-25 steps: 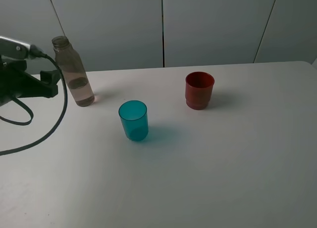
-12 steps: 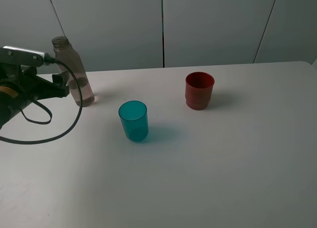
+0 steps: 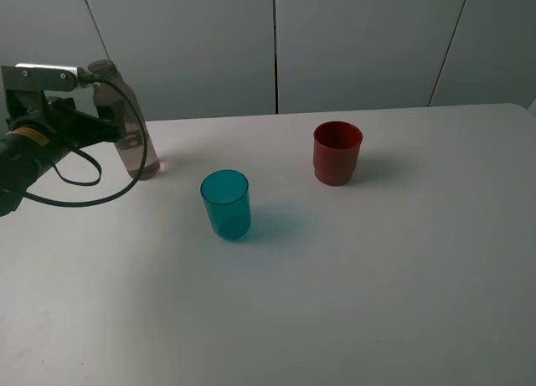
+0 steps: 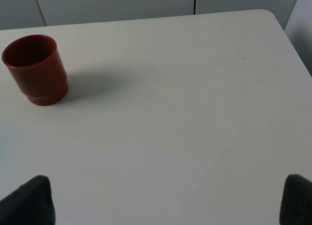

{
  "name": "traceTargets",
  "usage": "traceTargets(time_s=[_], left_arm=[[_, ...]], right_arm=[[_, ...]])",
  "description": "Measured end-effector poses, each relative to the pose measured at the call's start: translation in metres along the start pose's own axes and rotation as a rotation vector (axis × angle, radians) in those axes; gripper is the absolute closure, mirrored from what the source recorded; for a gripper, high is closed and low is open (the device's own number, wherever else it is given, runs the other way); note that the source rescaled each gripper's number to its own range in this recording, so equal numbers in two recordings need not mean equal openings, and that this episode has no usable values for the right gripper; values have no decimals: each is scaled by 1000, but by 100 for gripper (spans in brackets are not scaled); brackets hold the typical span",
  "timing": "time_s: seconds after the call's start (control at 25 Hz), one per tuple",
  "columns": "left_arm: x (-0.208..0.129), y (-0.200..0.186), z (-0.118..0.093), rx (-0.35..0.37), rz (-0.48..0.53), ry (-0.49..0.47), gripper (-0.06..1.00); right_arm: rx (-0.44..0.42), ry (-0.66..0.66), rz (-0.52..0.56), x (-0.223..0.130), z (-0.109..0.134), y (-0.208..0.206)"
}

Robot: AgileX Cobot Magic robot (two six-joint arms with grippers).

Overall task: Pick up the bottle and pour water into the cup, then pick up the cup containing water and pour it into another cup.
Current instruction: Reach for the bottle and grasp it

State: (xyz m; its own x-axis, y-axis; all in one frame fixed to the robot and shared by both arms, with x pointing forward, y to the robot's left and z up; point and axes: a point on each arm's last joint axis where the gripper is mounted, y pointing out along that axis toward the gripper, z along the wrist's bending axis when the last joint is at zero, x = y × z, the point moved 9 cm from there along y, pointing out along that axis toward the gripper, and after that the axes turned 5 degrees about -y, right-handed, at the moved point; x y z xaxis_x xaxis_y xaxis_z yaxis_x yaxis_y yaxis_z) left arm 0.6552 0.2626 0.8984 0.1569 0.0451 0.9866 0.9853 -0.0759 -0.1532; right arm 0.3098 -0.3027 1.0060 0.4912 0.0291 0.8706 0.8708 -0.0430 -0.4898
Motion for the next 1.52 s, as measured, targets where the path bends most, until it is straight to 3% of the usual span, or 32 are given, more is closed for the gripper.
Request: traceTargets(time_s=[0.64, 1.12, 1.52], left_arm=[[-16, 26, -16, -96, 23, 46, -5], [-43, 52, -9, -93, 32, 39, -5], [-51, 63, -17, -144, 16, 69, -5]], right_arm=[[0, -2, 0, 0, 0, 0], [0, 1, 0, 0, 0, 0], [0, -2, 0, 0, 0, 0]])
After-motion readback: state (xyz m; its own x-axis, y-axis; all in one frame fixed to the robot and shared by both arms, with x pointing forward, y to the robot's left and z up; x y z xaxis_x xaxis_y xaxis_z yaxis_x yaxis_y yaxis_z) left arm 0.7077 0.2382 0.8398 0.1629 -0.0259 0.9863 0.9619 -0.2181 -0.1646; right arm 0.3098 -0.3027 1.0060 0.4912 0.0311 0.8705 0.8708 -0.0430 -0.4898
